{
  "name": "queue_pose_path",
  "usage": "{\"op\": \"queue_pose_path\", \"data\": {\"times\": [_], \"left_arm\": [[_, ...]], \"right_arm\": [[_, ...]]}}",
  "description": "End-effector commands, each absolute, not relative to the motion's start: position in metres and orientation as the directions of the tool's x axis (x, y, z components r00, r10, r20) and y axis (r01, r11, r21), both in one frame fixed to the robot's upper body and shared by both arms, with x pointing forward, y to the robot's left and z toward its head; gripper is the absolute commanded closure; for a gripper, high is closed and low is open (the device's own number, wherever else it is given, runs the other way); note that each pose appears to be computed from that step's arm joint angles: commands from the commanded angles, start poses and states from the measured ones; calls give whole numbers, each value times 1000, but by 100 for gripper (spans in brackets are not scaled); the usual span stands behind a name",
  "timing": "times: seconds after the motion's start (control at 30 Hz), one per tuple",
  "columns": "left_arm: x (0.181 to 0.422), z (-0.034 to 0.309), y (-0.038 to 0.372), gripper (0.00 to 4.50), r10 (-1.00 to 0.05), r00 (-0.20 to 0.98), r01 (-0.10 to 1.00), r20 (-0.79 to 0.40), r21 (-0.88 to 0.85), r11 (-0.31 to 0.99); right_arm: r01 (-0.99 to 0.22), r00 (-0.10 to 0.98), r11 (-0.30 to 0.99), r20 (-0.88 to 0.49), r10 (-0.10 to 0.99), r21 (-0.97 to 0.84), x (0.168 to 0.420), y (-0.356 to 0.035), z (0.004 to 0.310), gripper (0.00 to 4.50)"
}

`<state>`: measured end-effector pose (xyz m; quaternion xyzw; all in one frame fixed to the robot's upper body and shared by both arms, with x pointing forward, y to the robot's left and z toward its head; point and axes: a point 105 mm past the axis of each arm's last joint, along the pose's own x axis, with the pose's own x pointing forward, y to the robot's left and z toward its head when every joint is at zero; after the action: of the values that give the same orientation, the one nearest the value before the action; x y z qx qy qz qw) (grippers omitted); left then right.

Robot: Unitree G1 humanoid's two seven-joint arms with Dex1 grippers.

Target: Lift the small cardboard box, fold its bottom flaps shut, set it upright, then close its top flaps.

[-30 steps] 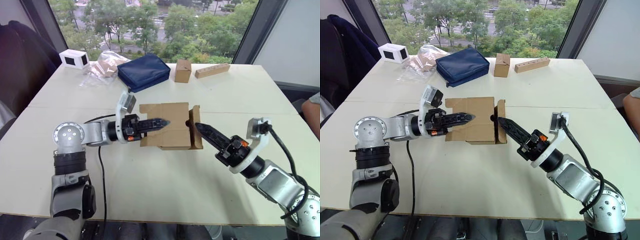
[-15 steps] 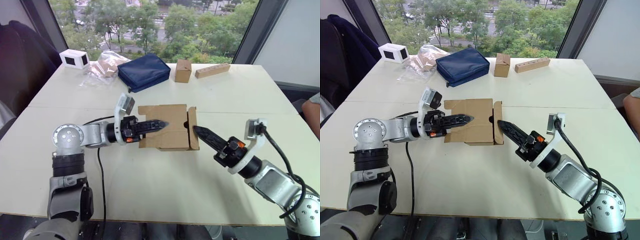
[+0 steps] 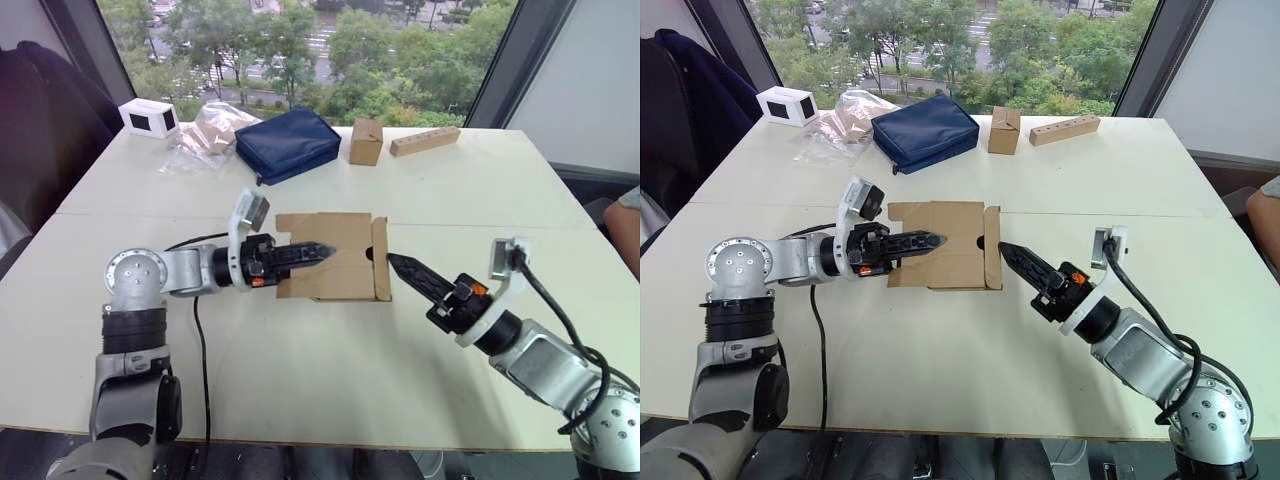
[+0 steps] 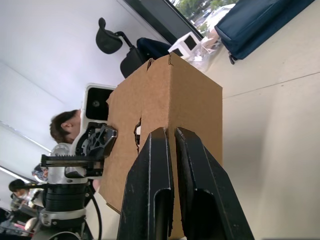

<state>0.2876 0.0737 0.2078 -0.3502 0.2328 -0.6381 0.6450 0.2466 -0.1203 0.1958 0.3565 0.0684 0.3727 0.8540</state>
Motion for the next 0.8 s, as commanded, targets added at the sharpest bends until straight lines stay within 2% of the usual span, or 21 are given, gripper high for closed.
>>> {"op": "queue_pose_path", "data": {"times": [0.03, 0.57, 0.67, 0.73, 0.8], "left_arm": [[284, 216, 75, 450, -982, 59, 691, 177, -718, -88], [284, 214, 76, 450, -982, 58, 694, 178, -715, -89], [284, 215, 76, 450, -982, 59, 694, 179, -714, -88], [284, 215, 76, 450, -982, 59, 695, 179, -714, -88], [284, 215, 76, 450, -982, 60, 695, 179, -713, -87]], "right_arm": [[-640, 682, 455, 187, 707, 619, 240, -115, 208, 428], [-639, 682, 439, 201, 703, 631, 241, -117, 209, 428], [-632, 692, 458, 188, 697, 625, 242, -118, 208, 351], [-627, 695, 464, 181, 696, 625, 243, -118, 207, 277], [-630, 693, 458, 186, 697, 627, 242, -117, 207, 277]]}}
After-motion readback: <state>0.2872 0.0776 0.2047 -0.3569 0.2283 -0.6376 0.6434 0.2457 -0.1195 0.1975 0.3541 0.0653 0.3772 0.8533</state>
